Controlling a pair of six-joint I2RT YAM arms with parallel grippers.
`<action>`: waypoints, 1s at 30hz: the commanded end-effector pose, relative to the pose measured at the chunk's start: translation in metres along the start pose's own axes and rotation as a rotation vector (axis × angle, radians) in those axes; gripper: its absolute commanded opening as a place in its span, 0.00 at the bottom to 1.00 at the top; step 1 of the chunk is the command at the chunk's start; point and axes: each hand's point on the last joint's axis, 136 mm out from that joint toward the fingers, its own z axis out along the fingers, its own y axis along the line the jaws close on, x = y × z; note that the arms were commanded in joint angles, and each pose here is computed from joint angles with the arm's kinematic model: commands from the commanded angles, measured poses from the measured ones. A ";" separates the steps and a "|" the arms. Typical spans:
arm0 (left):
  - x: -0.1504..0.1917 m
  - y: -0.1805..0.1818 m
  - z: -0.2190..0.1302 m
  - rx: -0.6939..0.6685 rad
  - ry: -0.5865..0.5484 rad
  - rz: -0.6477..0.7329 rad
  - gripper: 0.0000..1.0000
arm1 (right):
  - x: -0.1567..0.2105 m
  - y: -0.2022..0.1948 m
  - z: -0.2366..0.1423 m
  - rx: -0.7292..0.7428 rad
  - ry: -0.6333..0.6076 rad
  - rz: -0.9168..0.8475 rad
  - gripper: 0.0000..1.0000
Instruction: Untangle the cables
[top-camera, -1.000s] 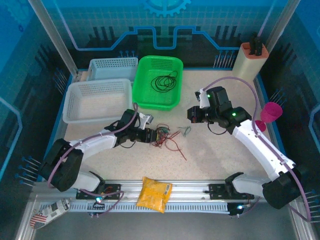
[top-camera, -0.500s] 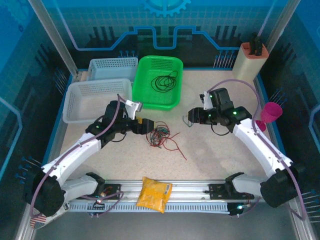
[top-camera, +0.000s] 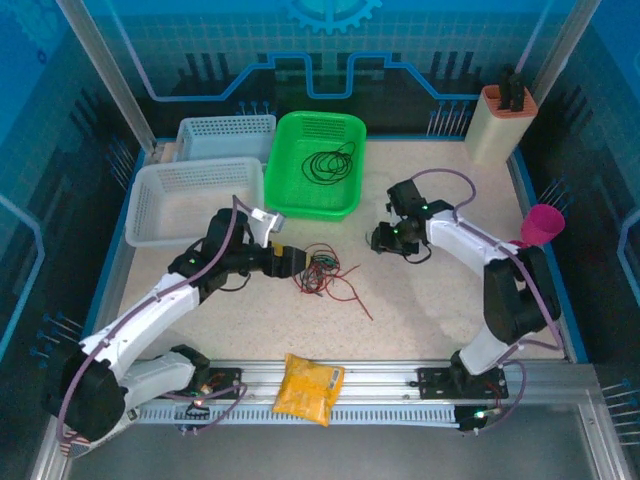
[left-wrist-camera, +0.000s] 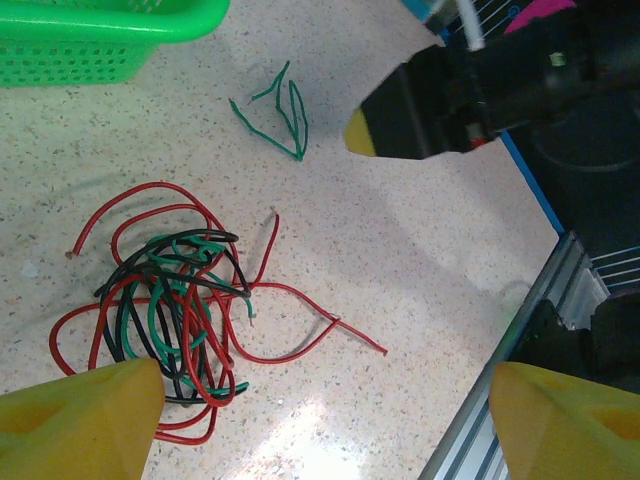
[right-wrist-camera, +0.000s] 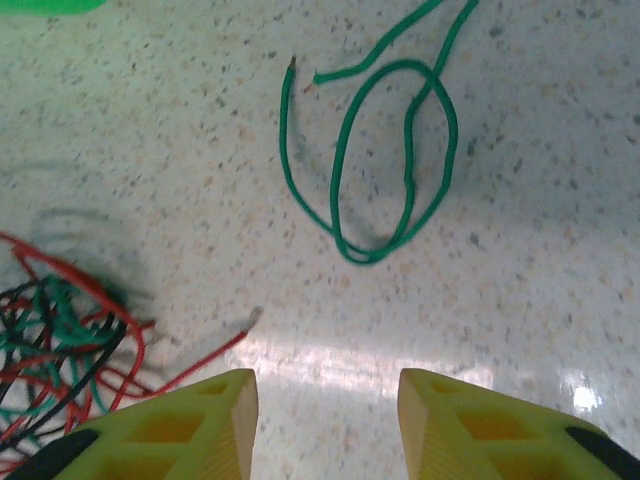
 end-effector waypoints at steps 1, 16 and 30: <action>0.007 -0.004 -0.006 0.020 0.005 -0.012 0.86 | -0.020 0.008 0.009 0.003 -0.049 -0.006 0.39; 0.003 -0.008 -0.010 0.022 -0.005 -0.011 0.84 | -0.032 0.004 0.051 0.050 -0.028 -0.021 0.19; -0.040 -0.044 -0.022 0.094 -0.101 0.049 0.83 | -0.029 0.081 -0.104 -0.418 -0.274 -0.132 0.00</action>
